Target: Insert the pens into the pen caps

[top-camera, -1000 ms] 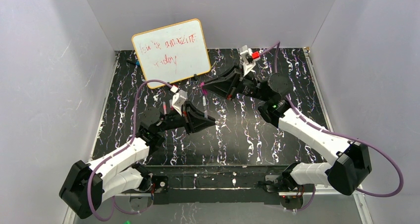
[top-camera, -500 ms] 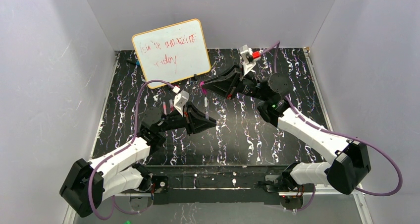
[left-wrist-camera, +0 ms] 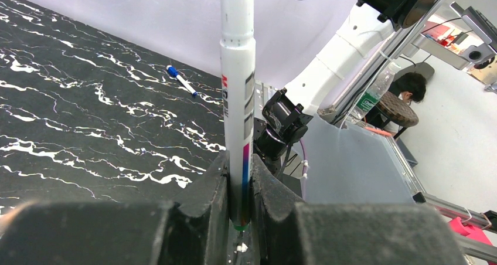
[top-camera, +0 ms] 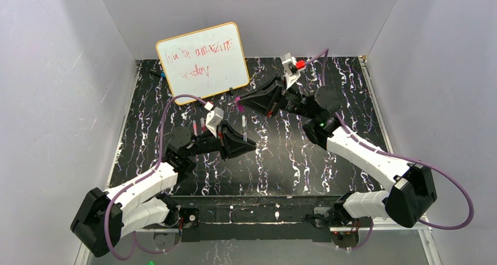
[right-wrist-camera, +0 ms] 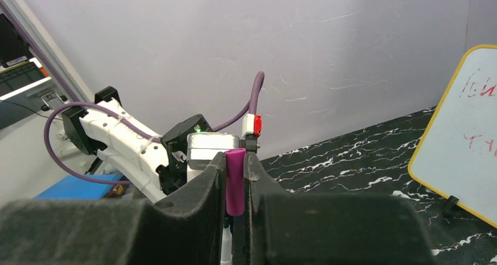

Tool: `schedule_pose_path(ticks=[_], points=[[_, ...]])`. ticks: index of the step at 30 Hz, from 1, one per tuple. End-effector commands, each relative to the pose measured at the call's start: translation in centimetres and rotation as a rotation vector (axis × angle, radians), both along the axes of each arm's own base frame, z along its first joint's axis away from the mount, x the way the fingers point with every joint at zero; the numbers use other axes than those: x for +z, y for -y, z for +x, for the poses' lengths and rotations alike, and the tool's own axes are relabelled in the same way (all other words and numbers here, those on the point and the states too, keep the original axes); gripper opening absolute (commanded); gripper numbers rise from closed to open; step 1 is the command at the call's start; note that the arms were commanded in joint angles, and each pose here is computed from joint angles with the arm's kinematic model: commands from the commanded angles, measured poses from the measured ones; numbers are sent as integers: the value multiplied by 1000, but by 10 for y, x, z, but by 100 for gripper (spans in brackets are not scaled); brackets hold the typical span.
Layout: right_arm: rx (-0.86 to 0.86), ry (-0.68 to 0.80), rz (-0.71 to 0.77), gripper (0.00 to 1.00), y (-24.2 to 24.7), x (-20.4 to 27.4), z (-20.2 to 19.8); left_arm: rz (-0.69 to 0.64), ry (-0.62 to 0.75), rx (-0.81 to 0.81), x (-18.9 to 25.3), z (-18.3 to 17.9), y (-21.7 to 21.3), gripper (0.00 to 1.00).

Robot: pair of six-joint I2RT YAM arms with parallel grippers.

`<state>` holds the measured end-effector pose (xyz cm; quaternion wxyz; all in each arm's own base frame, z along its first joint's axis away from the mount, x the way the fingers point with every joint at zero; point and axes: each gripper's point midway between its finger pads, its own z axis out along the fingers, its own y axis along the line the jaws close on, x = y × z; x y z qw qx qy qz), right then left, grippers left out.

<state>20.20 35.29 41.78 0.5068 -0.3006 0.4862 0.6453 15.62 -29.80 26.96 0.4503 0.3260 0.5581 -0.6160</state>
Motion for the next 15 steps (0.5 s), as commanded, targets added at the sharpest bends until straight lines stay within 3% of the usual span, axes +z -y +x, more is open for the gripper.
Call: schedule_pose_path(ticks=[1,15], points=[[8,40,35,18,2,9,-2,-41,76,-15,22,-6,-1,0],[3,40,33,18,3,9,-2,-21,103,41,23,7,0,0]])
